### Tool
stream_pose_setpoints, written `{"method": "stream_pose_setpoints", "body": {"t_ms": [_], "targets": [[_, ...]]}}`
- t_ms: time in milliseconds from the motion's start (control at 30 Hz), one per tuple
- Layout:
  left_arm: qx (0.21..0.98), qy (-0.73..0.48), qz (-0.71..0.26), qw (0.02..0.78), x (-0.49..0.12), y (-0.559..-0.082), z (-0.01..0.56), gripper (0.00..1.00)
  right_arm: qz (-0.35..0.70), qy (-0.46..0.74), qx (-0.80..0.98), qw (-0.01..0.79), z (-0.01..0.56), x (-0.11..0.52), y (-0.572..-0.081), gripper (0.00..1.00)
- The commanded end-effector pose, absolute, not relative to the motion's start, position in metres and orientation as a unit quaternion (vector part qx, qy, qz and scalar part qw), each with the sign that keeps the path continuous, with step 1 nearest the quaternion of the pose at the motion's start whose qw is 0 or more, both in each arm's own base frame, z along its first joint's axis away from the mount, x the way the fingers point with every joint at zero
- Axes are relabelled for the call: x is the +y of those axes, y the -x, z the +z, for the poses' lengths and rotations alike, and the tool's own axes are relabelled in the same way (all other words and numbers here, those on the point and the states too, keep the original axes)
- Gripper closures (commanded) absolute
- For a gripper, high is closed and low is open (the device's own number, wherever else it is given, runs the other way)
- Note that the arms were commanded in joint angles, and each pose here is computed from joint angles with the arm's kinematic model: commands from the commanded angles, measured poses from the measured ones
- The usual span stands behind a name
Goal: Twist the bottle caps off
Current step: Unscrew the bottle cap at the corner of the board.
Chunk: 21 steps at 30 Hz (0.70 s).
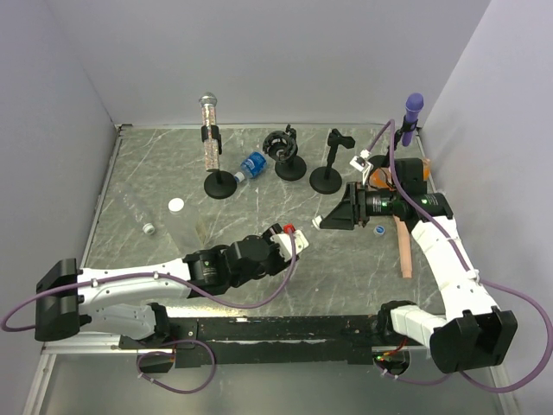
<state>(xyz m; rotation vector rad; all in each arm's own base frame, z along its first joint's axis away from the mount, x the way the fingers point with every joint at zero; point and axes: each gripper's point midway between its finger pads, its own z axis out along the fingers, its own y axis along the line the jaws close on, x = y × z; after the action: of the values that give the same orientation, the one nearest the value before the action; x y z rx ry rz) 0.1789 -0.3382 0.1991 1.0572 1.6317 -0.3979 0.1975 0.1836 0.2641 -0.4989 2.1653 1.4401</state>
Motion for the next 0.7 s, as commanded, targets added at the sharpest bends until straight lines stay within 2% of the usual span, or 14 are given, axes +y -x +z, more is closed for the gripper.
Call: {"method": "stream_pose_setpoints", "body": {"t_ms": [0,167,233,333,433,567,667], "targets": [[0.673,-0.428,-0.188,0.573,-0.351,-0.181,0.224,0.81,0.547,0.186,0.781,0.239,0.273,0.189,-0.199,0.22],[0.673,-0.428,-0.191,0.573,-0.353,-0.181,0.225,0.80,0.551,0.187,0.780,0.229,0.271,0.192,-0.199,0.29],[0.672,-0.428,-0.192,0.573,-0.353,-0.180,0.225,0.80,0.550,0.189,0.782,0.226,0.269,0.194,-0.198,0.36],[0.672,-0.430,-0.193,0.571,-0.354,-0.180,0.224,0.80,0.549,0.197,0.780,0.226,0.270,0.195,-0.197,0.41],[0.673,-0.435,-0.193,0.567,-0.355,-0.179,0.222,0.80,0.553,0.207,0.774,0.229,0.272,0.197,-0.196,0.55],[0.672,-0.437,-0.202,0.563,-0.354,-0.175,0.222,0.80,0.556,0.240,0.762,0.231,0.276,0.199,-0.189,0.81],[0.658,-0.447,-0.246,0.554,-0.354,-0.164,0.228,0.79,0.547,0.315,0.735,0.247,0.277,0.201,-0.176,0.87]]}}
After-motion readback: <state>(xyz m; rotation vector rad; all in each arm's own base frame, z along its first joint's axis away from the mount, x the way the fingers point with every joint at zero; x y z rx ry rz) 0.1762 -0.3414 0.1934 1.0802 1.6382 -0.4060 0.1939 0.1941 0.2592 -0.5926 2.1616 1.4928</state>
